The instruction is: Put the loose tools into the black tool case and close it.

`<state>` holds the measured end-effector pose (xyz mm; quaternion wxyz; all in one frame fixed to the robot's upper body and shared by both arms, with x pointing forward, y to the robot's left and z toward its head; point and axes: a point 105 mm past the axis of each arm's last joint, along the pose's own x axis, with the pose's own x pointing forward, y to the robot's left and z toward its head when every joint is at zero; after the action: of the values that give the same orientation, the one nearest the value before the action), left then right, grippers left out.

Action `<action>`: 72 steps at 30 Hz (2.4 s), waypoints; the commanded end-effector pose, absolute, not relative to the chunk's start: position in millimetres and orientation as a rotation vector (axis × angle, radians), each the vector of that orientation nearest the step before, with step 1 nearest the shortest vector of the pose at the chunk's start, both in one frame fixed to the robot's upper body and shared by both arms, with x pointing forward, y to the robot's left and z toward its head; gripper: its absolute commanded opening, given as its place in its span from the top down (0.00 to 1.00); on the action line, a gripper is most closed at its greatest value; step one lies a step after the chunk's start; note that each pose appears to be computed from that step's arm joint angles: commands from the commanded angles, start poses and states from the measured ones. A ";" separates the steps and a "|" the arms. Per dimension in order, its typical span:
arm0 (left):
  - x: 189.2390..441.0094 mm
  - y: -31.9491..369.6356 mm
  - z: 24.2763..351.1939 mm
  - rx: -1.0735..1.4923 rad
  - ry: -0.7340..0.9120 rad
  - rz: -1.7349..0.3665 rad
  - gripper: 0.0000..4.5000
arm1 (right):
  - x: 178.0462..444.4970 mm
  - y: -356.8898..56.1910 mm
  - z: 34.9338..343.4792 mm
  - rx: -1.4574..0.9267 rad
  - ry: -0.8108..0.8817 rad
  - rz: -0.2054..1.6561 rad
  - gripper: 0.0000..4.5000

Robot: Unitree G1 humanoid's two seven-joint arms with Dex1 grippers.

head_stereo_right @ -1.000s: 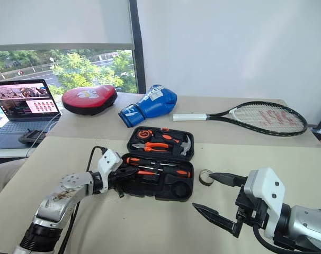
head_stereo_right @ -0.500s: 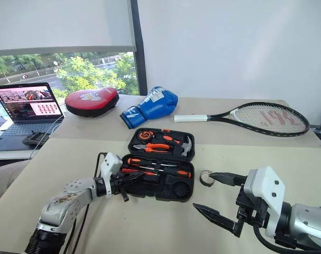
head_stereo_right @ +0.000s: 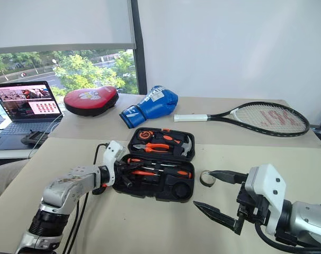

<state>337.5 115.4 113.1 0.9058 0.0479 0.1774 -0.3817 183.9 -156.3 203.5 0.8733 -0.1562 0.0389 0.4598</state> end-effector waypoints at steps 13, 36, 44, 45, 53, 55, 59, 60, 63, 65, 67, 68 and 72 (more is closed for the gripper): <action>318.6 120.2 73.9 0.137 0.383 -0.837 1.00 | 177.7 -156.0 212.6 -0.365 0.052 0.955 0.00; 295.2 205.4 105.8 0.004 0.495 -0.088 0.06 | 203.9 -155.7 216.7 -0.370 0.024 1.105 0.00; 291.3 209.3 84.8 -0.020 0.528 -0.025 0.39 | 200.7 -157.8 219.9 -0.387 0.032 1.110 0.00; 293.4 210.7 87.9 -0.029 0.501 -0.027 0.47 | 200.0 -157.8 219.9 -0.388 0.032 1.107 0.00; 312.5 162.8 183.8 -0.081 0.095 -0.602 0.60 | 194.7 -155.0 217.4 -0.372 0.010 1.069 0.00; 304.9 138.5 194.7 0.041 0.113 -0.933 0.60 | 193.5 -154.9 215.6 -0.368 0.009 1.054 0.00; 299.2 122.8 181.8 0.387 0.187 -1.358 0.60 | 190.3 -155.4 214.6 -0.368 0.002 1.021 0.00; 300.7 122.2 176.4 0.459 0.205 -1.433 0.60 | 189.0 -155.8 215.0 -0.369 0.000 1.011 0.00; 308.3 123.5 163.7 0.575 0.252 -1.556 0.60 | 184.7 -156.6 213.8 -0.372 0.006 0.986 0.00; 312.7 125.6 156.3 0.635 0.277 -1.594 0.60 | 181.1 -157.0 212.7 -0.373 0.012 0.969 0.00; 315.7 128.3 151.3 0.683 0.289 -1.617 0.60 | 177.3 -157.1 212.3 -0.371 0.014 0.951 0.00; 316.8 130.1 148.2 0.709 0.296 -1.622 0.60 | 175.4 -157.4 211.8 -0.371 0.016 0.941 0.00; 317.1 136.9 133.3 0.799 0.327 -1.632 0.60 | 170.5 -158.0 209.0 -0.366 0.024 0.910 0.00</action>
<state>316.0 137.6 131.2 0.6170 0.3148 0.1542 -0.7046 174.3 -160.6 200.2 0.8820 -0.1609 0.0327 0.4417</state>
